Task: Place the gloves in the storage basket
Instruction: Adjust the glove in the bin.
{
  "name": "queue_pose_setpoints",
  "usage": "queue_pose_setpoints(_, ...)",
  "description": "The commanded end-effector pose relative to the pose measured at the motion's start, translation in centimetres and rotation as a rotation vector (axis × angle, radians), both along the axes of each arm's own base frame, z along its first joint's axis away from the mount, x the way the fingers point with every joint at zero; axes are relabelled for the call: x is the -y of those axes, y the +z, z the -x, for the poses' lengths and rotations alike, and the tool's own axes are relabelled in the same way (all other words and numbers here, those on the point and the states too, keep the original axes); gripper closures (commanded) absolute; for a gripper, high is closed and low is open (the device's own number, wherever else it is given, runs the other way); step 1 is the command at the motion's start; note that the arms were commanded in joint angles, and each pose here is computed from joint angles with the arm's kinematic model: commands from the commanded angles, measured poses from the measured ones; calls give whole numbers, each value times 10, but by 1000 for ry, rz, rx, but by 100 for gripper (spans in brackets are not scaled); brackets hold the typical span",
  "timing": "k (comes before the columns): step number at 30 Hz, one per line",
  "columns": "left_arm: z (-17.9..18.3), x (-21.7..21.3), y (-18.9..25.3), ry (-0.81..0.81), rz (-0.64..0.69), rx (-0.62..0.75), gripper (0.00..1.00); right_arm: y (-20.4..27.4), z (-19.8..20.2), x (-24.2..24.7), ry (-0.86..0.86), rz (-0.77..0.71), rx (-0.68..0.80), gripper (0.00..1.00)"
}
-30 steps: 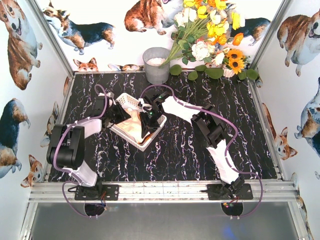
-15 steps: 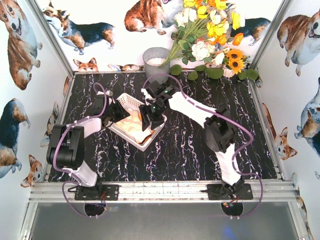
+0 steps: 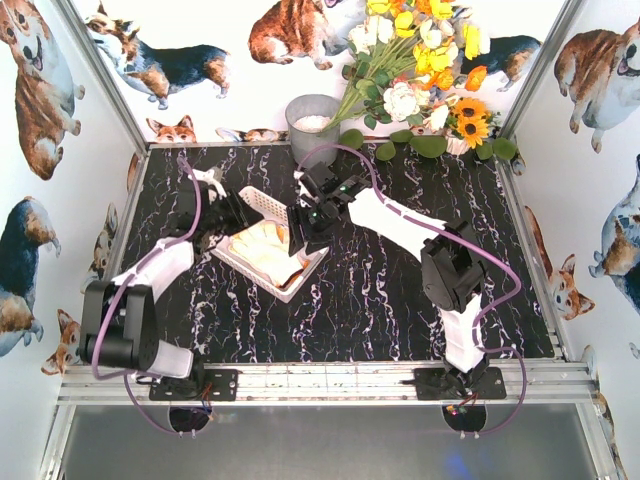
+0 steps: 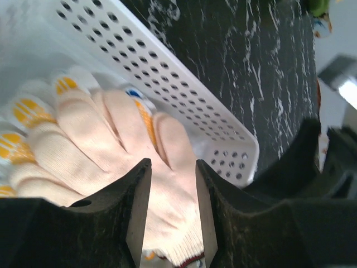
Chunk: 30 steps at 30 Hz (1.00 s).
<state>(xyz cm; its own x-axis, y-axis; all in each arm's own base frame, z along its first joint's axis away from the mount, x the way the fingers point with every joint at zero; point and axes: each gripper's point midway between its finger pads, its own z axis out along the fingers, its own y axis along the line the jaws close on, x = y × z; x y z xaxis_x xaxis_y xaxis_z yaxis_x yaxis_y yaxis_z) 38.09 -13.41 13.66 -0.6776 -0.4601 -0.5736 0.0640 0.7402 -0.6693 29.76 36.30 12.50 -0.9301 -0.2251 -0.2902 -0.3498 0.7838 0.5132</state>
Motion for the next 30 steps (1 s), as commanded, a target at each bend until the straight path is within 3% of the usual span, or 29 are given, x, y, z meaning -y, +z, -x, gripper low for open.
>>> queue_pose_setpoints(1,35,25,-7,-86,62,-65,70,19,-39,-20,-95,-105,127,51)
queue_pose_setpoints(6,58,40,-14,-124,86,-126,76,2,-48,-21,-110,-65,127,62)
queue_pose_setpoints(17,96,74,-48,-231,62,-268,83,-19,-50,-23,-100,-43,100,68)
queue_pose_setpoints(22,89,58,-65,-167,-38,-266,84,-28,-57,-28,-114,-48,108,74)
queue_pose_setpoints(30,78,52,-84,-140,-92,-262,83,-43,-74,-29,-132,-16,156,81)
